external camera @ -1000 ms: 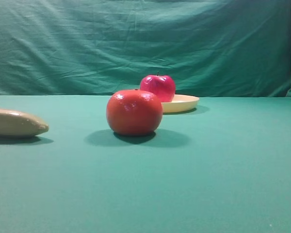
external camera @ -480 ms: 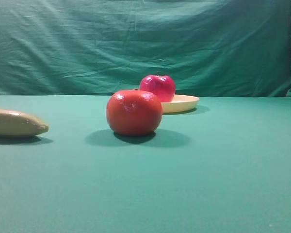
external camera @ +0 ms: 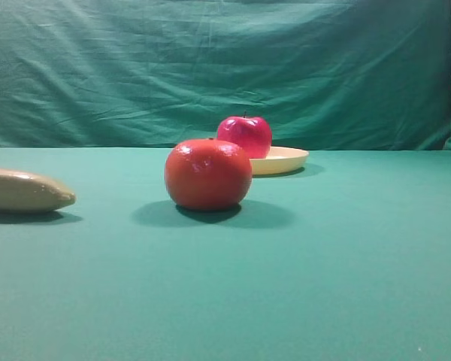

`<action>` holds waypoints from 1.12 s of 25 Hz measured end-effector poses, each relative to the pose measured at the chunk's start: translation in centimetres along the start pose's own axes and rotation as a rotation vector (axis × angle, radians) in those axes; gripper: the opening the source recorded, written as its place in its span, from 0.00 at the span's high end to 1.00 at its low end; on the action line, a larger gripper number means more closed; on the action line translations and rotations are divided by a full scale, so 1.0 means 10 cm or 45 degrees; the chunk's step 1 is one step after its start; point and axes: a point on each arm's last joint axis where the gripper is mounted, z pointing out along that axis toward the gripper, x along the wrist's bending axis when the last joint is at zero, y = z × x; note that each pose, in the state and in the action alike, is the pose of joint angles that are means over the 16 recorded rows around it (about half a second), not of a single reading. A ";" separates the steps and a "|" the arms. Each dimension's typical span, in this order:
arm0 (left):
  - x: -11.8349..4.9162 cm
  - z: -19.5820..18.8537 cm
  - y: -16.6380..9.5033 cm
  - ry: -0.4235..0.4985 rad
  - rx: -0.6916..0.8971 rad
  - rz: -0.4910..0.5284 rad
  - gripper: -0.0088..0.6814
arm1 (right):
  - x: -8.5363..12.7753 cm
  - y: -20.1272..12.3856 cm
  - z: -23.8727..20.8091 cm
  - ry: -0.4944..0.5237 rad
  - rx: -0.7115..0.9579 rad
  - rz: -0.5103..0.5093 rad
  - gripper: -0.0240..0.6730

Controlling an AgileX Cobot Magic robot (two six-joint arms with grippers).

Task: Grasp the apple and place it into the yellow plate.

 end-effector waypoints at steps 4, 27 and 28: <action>0.00 0.00 0.00 0.000 0.000 0.000 0.76 | 0.01 -0.30 0.07 -0.039 -0.009 0.026 0.97; 0.00 0.00 0.00 0.000 0.000 0.000 0.76 | 0.03 -1.06 0.33 -0.104 0.106 0.119 0.97; 0.00 0.00 0.00 0.000 0.000 0.000 0.76 | 0.03 -1.06 0.33 -0.104 0.106 0.119 0.97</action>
